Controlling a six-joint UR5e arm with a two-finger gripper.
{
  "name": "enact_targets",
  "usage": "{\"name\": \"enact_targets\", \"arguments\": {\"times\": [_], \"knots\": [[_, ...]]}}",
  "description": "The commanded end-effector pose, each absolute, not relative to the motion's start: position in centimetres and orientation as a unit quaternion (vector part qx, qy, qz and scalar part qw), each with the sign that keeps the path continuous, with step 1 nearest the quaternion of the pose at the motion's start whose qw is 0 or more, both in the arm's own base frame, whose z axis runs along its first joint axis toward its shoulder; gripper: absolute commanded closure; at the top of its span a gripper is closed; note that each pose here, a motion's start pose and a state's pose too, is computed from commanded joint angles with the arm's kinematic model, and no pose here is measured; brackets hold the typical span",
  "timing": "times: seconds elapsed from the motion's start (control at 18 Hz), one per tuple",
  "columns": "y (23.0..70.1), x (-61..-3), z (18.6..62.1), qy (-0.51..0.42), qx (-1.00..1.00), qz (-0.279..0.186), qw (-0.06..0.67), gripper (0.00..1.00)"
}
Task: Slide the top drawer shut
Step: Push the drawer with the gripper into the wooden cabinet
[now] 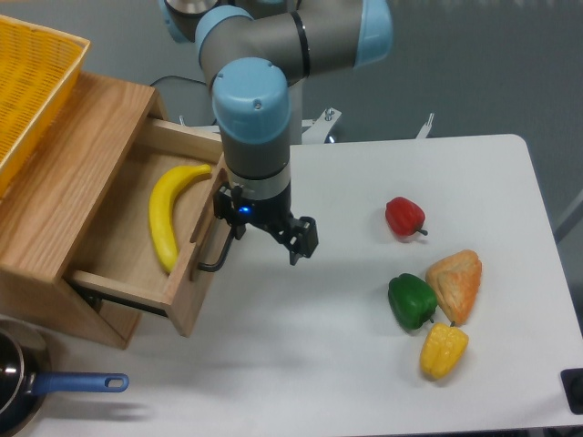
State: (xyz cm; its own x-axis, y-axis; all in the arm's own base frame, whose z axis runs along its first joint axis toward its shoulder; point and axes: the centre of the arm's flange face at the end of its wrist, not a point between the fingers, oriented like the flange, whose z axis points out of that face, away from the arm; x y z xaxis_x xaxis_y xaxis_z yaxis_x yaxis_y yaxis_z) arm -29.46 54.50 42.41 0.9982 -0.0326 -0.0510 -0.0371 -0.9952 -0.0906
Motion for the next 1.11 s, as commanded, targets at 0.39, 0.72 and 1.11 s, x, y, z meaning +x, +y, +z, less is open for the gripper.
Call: {"name": "enact_targets", "arguments": {"times": [0.39, 0.72, 1.11], "knots": [[55.8, -26.7, 42.6, 0.037, -0.998, 0.024, 0.047, 0.00], [57.1, -24.2, 42.1, 0.050, -0.998, 0.019, 0.045, 0.00], [57.5, -22.5, 41.4, 0.059, -0.997, 0.014, 0.040, 0.00]]}}
